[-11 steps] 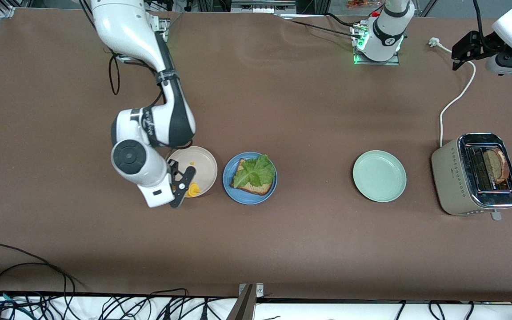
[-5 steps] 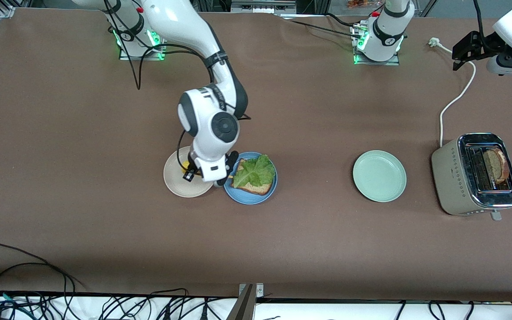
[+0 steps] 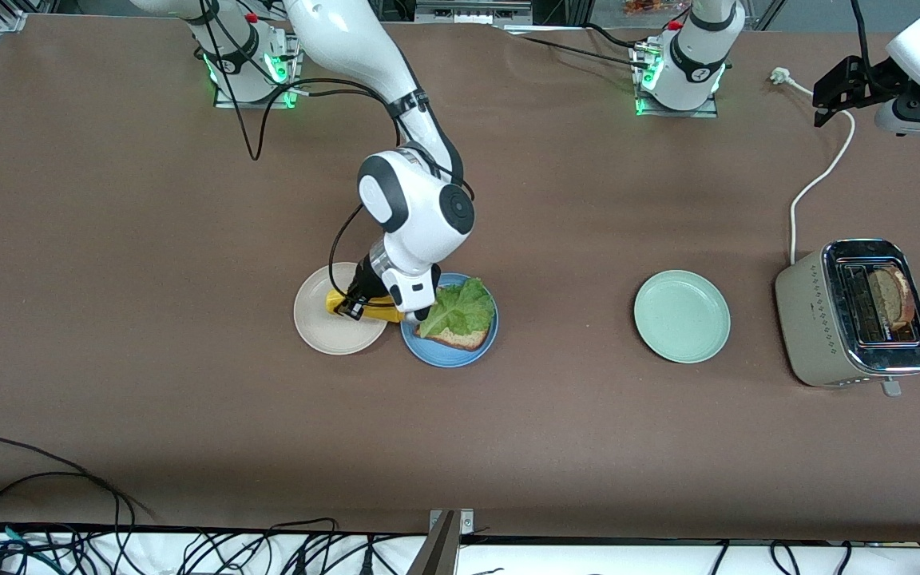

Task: Make sandwich in blue plate with both arms

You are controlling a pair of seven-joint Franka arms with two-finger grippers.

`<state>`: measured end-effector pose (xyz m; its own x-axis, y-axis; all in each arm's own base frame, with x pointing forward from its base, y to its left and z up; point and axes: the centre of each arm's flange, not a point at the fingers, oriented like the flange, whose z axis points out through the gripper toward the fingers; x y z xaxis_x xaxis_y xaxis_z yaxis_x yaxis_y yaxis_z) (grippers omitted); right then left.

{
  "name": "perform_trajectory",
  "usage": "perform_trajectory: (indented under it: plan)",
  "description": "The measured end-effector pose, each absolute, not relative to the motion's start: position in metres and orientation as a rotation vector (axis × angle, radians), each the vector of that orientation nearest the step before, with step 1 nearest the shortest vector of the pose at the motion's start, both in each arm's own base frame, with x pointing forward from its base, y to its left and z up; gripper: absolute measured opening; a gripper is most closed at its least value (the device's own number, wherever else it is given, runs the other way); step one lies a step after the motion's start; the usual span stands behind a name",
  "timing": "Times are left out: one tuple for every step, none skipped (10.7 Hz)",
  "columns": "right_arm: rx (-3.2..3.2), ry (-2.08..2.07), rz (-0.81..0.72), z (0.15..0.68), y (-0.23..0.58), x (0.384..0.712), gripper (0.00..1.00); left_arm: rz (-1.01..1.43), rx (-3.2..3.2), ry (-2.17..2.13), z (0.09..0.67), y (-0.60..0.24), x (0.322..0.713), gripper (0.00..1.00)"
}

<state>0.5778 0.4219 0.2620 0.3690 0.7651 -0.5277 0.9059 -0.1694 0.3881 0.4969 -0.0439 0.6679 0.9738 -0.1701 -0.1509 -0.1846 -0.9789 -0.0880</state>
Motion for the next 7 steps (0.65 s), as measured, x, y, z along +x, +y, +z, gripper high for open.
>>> perform_trajectory:
  plan:
    - [1.928,1.444,-0.289,0.253,0.425,0.575,0.26,0.218,-3.020,0.271,0.668,-0.043,0.497,1.00]
    - [1.883,1.429,-0.292,0.241,0.429,0.570,0.26,0.218,-3.020,0.270,0.668,-0.043,0.497,1.00]
    - [1.845,1.405,-0.284,0.228,0.435,0.564,0.26,0.218,-3.020,0.270,0.668,-0.043,0.497,1.00]
    - [1.813,1.382,-0.273,0.215,0.444,0.555,0.26,0.218,-3.020,0.270,0.668,-0.043,0.497,1.00]
    - [1.793,1.371,-0.267,0.204,0.451,0.546,0.26,0.218,-3.020,0.270,0.668,-0.043,0.497,1.00]
    - [1.779,1.368,-0.265,0.197,0.455,0.541,0.26,0.218,-3.020,0.270,0.668,-0.043,0.497,1.00]
    - [1.771,1.364,-0.264,0.195,0.456,0.540,0.26,0.218,-3.020,0.270,0.668,-0.043,0.497,1.00]
